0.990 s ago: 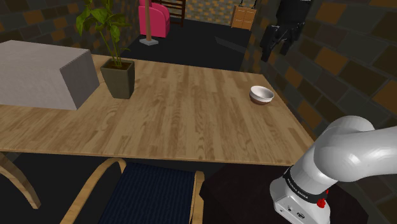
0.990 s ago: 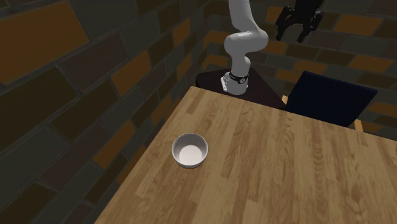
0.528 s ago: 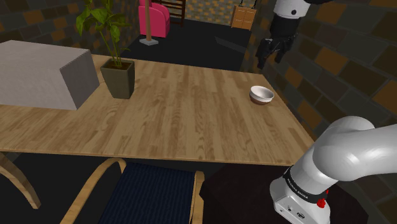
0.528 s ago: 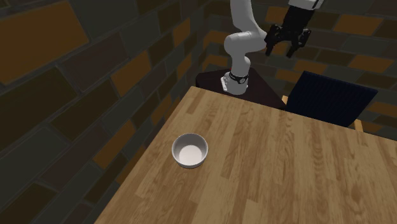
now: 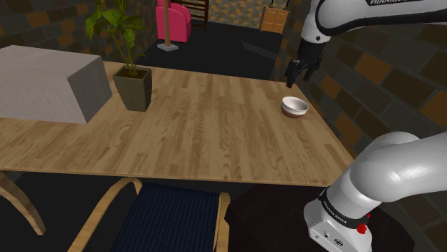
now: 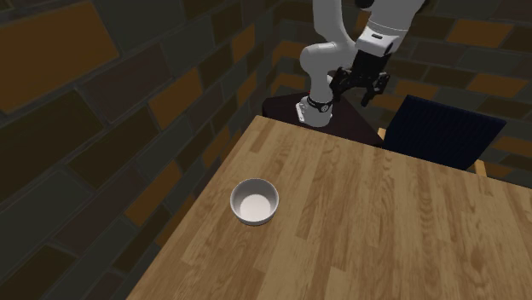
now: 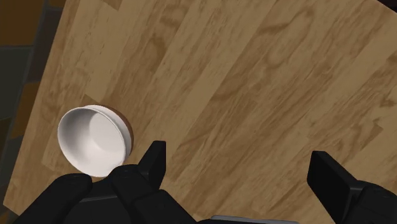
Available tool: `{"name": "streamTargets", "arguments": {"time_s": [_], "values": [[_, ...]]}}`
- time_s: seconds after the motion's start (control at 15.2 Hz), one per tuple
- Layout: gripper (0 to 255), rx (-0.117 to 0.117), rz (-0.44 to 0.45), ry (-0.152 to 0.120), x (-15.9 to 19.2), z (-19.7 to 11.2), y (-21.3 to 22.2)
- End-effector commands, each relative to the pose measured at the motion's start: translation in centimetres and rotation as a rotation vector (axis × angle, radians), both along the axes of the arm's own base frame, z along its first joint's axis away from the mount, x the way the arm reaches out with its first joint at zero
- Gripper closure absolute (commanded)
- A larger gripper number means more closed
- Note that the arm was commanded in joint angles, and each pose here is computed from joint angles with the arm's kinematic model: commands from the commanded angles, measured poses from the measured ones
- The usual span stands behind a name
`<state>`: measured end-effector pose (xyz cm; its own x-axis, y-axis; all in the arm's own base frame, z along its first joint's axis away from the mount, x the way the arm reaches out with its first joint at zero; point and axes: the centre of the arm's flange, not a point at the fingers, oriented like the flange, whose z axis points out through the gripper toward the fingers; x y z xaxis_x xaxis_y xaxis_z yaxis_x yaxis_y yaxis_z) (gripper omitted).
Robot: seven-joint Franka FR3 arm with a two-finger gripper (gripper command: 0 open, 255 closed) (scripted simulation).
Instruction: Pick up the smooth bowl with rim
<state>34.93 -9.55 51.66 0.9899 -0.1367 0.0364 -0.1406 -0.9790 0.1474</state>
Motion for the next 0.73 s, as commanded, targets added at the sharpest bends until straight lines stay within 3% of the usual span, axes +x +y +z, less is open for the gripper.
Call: {"name": "streamTargets", "arguments": {"time_s": [0.0, 0.66], "values": [[0, -0.001, -0.004, 0.000, 1.1, -1.6, -2.0], [0, 0.000, -0.025, 0.009, 5.4, -10.1, -11.3]]}}
